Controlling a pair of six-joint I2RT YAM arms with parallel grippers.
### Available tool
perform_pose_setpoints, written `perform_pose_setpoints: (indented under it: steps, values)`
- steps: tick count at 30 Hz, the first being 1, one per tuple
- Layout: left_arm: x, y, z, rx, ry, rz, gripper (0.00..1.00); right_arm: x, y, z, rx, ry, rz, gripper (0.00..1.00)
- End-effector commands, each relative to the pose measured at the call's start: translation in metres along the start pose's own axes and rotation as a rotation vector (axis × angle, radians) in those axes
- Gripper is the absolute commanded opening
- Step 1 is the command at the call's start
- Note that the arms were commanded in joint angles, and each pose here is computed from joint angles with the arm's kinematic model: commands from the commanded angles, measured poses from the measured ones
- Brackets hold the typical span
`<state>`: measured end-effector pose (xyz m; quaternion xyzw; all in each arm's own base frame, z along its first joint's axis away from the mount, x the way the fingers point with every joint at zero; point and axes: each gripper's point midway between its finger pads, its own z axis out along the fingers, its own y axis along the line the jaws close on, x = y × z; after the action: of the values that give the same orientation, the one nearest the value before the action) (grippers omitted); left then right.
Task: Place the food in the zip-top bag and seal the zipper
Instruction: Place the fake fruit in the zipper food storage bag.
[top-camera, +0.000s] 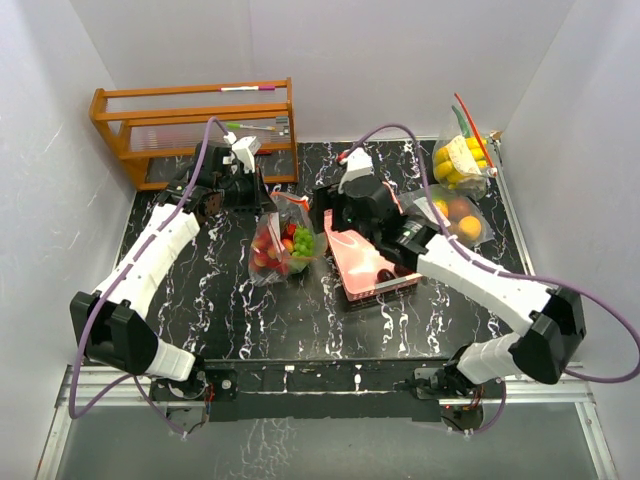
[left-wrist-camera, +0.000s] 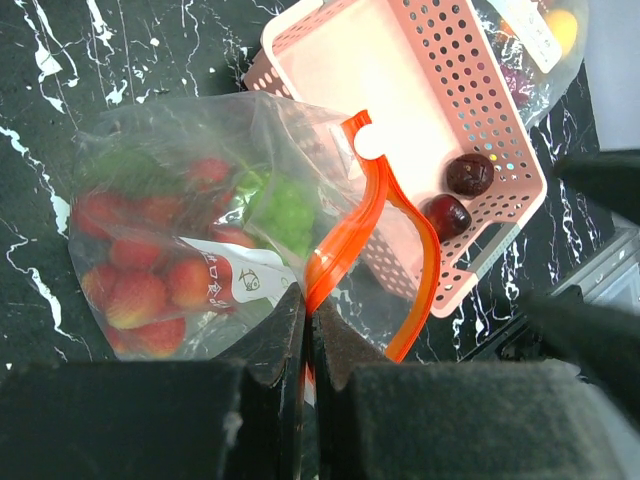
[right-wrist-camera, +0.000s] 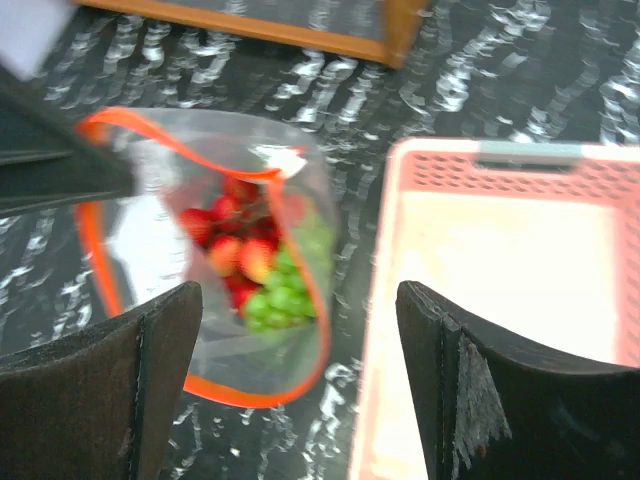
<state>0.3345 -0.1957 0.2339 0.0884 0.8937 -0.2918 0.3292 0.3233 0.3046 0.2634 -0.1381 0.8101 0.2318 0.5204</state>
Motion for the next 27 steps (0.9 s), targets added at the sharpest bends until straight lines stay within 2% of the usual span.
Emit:
perform_pose_setpoints:
  steps: [1, 4, 6, 18, 27]
  values:
    - [-0.008, -0.014, -0.022, 0.034, -0.040, 0.030, 0.00, 0.012, -0.080, -0.036, 0.338, 0.128, 0.038, 0.82]
    - [-0.006, -0.014, -0.022, 0.035, -0.036, 0.029, 0.00, 0.073, -0.116, -0.051, 0.418, 0.383, 0.052, 0.83]
    - [-0.004, -0.014, -0.020, 0.039, -0.031, 0.025, 0.00, 0.103, -0.128, -0.058, 0.437, 0.472, 0.066, 0.84]
    - [0.004, -0.016, -0.027, 0.052, -0.036, 0.032, 0.00, 0.186, -0.143, -0.073, 0.415, 0.721, 0.070, 0.81]
    - [0.007, -0.013, -0.023, 0.046, -0.023, 0.031, 0.00, 0.210, -0.151, -0.050, 0.420, 0.759, 0.035, 0.80]
